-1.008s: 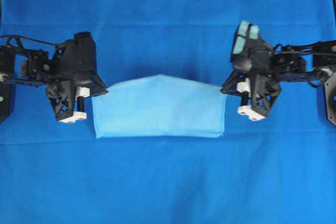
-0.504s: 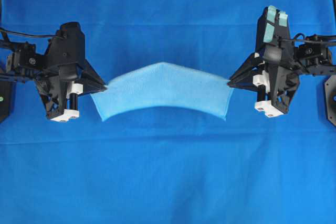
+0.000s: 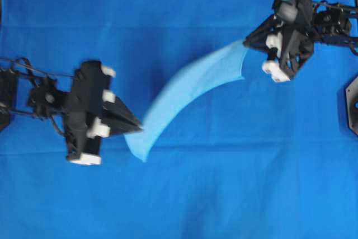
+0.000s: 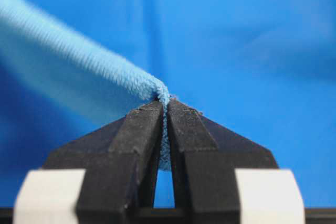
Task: Fold the light blue towel.
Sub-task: 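Rotate the lifted towel a quarter turn, left gripper swinging toward the near side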
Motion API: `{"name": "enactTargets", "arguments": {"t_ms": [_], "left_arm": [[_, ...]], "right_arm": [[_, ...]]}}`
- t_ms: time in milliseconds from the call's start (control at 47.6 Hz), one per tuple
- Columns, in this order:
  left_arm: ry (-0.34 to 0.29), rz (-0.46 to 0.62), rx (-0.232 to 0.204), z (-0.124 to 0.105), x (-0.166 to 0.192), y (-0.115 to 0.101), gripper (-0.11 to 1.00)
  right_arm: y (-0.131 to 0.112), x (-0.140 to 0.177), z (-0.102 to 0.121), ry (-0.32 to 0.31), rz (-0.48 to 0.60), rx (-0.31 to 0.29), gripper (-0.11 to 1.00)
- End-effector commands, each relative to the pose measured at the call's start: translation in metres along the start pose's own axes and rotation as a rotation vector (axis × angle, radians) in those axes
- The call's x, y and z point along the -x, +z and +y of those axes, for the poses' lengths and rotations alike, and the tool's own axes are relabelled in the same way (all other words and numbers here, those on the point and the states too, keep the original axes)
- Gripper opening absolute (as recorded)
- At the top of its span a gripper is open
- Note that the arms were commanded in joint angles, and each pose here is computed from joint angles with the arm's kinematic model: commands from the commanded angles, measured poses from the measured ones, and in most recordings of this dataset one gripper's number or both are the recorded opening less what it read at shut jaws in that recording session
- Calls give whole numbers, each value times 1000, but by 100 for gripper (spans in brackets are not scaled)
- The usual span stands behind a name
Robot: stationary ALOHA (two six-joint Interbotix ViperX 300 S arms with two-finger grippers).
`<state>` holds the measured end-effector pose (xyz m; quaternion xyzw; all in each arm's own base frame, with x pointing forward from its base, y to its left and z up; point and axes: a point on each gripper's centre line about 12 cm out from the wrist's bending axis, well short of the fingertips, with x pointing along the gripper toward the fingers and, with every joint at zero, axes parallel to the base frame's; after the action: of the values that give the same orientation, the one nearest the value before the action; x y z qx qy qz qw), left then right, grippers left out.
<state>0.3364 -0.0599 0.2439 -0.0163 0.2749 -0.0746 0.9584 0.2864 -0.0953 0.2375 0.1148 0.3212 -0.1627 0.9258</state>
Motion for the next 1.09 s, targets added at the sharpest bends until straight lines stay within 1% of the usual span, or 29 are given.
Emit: {"name": "enactTargets", "arguments": {"t_ms": [0,84,168,231,294,462,651,861,966,1071], "left_arm": [[-20,-54,-36,-9,-9,24,2],[-34,-66,-93,-17,-23,36,2],[-47,-77,-154,-25,-37,48,2],[-51,-79,-181,-29,-46,53,2],[-56,-89,-198,-33,-54,60,2],[-56,-91,-207,-34,-66,66,2],[-53,-88,-207,-32,-71,64,2],[-42,-121,-201,-28,-82,63,2],[-32,-161,-197,-24,-99,64,2],[-22,-201,-194,-21,-123,69,2]], "right_arm": [[22,-2,-15,-45,-60,0,2],[33,-10,-26,-77,-79,9,2],[43,-18,-32,-95,-96,22,2],[52,-25,-34,-101,-105,35,2],[59,-33,-35,-104,-105,43,2],[78,-49,-36,-107,-113,60,2],[82,-50,-39,-118,-117,79,2],[70,-39,-49,-142,-106,62,2],[60,-27,-54,-156,-105,50,2],[43,-9,-56,-164,-105,38,2]]}}
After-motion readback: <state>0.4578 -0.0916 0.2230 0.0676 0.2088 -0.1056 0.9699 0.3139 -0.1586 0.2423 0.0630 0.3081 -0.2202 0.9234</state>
